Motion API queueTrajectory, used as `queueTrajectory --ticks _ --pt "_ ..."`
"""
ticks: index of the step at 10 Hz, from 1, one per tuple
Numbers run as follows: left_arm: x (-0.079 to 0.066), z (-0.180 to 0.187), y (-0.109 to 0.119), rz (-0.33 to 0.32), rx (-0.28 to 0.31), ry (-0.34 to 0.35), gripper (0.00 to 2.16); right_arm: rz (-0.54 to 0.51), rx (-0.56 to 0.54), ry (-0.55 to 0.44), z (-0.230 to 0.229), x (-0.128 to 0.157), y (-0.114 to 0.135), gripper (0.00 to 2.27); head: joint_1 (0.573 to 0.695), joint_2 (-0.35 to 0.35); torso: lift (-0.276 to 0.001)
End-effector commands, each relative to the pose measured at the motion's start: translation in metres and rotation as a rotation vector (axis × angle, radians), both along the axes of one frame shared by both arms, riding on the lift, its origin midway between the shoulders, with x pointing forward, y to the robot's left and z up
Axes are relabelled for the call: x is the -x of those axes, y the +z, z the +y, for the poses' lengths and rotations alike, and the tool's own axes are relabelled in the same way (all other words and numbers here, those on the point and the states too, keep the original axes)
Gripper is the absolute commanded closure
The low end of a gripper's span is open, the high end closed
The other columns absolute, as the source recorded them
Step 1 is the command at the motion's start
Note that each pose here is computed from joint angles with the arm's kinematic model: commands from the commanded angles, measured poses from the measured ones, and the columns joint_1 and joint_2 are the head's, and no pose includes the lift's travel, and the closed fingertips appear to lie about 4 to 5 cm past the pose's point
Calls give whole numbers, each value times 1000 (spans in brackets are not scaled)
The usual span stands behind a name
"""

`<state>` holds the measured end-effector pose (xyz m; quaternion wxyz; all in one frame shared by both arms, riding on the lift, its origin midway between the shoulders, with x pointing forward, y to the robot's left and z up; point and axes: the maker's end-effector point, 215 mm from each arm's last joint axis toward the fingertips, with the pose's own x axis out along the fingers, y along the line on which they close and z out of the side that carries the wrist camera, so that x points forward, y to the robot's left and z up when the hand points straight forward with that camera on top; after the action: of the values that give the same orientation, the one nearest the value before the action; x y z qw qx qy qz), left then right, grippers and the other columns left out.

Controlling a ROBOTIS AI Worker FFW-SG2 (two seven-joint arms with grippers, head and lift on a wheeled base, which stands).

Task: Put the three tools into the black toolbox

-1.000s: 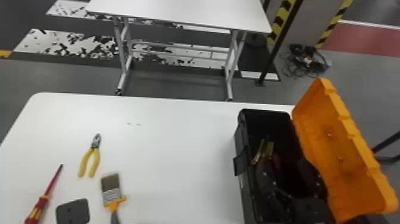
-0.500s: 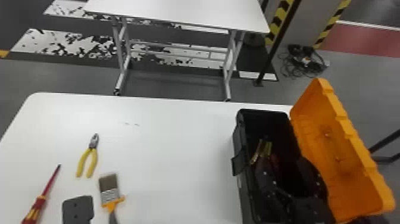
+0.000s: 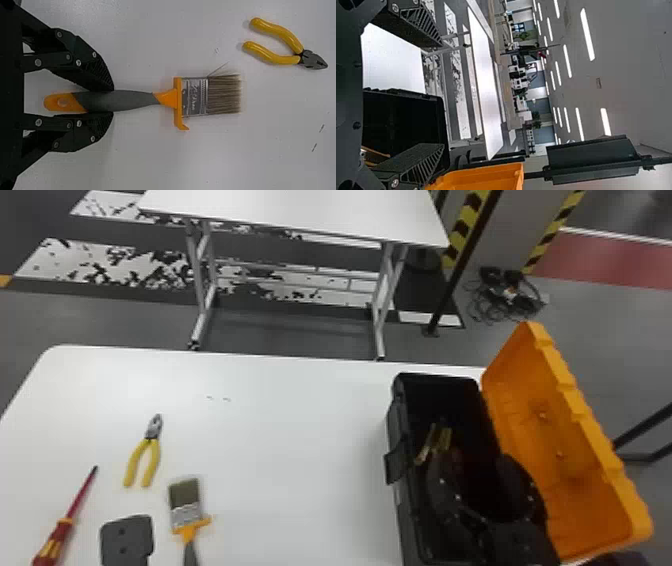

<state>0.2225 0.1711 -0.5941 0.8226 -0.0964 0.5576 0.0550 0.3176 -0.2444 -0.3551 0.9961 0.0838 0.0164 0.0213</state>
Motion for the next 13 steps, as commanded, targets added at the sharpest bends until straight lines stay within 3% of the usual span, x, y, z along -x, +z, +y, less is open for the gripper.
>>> queueTrajectory --ticks 1,2,5,10,13 --pt "1 -1 -1 4 2 -1 1943 2 0 0 0 0 -1 103 695 -165 -51" --pt "1 0 -1 4 1 0 2061 2 -1 -1 0 0 -1 103 695 -165 -51" --pt "-3 -1 4 -18 -26 -24 2061 2 -3 -1 0 0 -1 103 695 -168 -51" --pt "-18 -18 36 -119 -129 -120 2061 5 -6 0 1 0 -3 103 695 -184 -51" --pt "-36 -31 52 -237 -204 -218 2061 6 -12 3 3 -1 -4 103 695 -203 -51"
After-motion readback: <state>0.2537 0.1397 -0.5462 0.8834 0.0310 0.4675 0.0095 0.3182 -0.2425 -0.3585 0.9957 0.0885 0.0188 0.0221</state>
